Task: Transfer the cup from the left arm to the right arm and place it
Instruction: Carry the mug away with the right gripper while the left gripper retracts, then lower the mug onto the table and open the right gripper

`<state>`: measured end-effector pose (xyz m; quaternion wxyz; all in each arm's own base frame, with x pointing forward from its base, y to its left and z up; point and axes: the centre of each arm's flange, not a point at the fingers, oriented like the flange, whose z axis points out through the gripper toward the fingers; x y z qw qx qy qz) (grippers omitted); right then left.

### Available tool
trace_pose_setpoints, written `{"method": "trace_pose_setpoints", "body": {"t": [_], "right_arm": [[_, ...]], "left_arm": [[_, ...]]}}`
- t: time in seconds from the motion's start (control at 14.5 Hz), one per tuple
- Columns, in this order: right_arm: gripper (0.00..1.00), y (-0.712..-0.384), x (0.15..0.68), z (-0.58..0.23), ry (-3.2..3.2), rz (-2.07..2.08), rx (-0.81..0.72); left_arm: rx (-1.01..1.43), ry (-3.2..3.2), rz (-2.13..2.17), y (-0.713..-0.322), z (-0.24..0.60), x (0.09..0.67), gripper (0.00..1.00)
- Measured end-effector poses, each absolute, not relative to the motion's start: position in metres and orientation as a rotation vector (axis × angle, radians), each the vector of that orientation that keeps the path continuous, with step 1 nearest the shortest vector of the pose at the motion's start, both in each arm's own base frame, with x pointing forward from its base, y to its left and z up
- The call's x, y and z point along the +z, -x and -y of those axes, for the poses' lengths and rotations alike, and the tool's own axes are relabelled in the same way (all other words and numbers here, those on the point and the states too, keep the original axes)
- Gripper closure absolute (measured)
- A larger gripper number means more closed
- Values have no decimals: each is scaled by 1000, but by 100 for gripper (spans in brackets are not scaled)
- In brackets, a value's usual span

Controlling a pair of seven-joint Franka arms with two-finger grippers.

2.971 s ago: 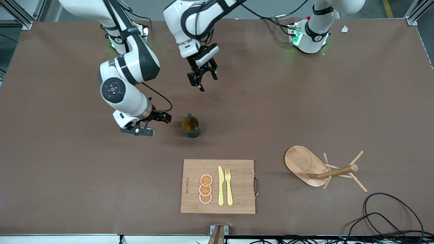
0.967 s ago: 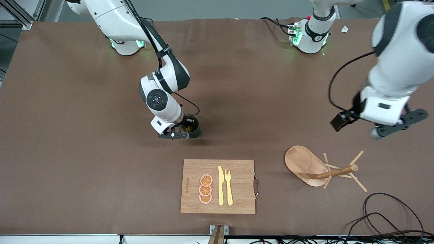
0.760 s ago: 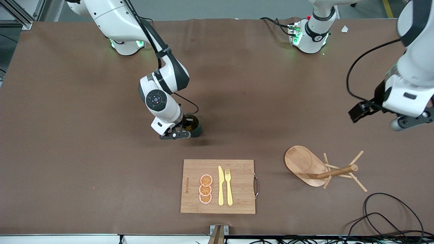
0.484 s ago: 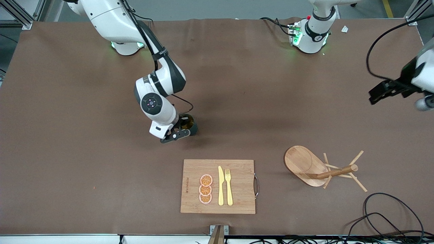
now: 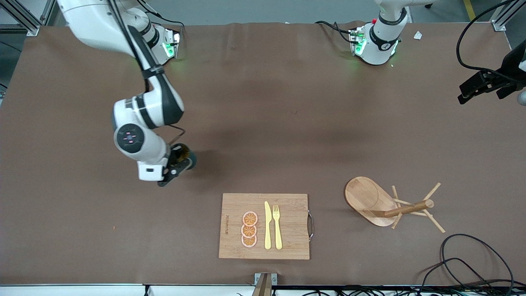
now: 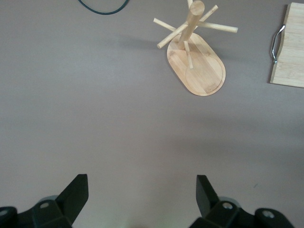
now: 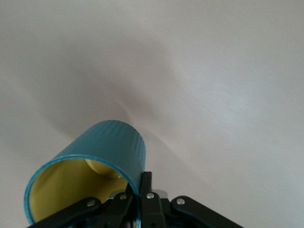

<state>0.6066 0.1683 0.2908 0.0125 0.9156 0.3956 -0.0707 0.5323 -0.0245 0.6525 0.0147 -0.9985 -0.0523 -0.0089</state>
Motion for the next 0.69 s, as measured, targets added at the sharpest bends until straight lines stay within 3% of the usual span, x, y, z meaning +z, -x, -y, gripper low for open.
{"method": "trace_pose_setpoints", "body": {"t": [0.28, 0.69], "right_arm": [[96, -614, 291, -72, -2690, -1517, -253], [96, -604, 260, 58, -2518, -1794, -129]], "left_arm": [[-18, 3110, 162, -532, 24, 650, 0], [-23, 3111, 161, -532, 24, 651, 0]]}}
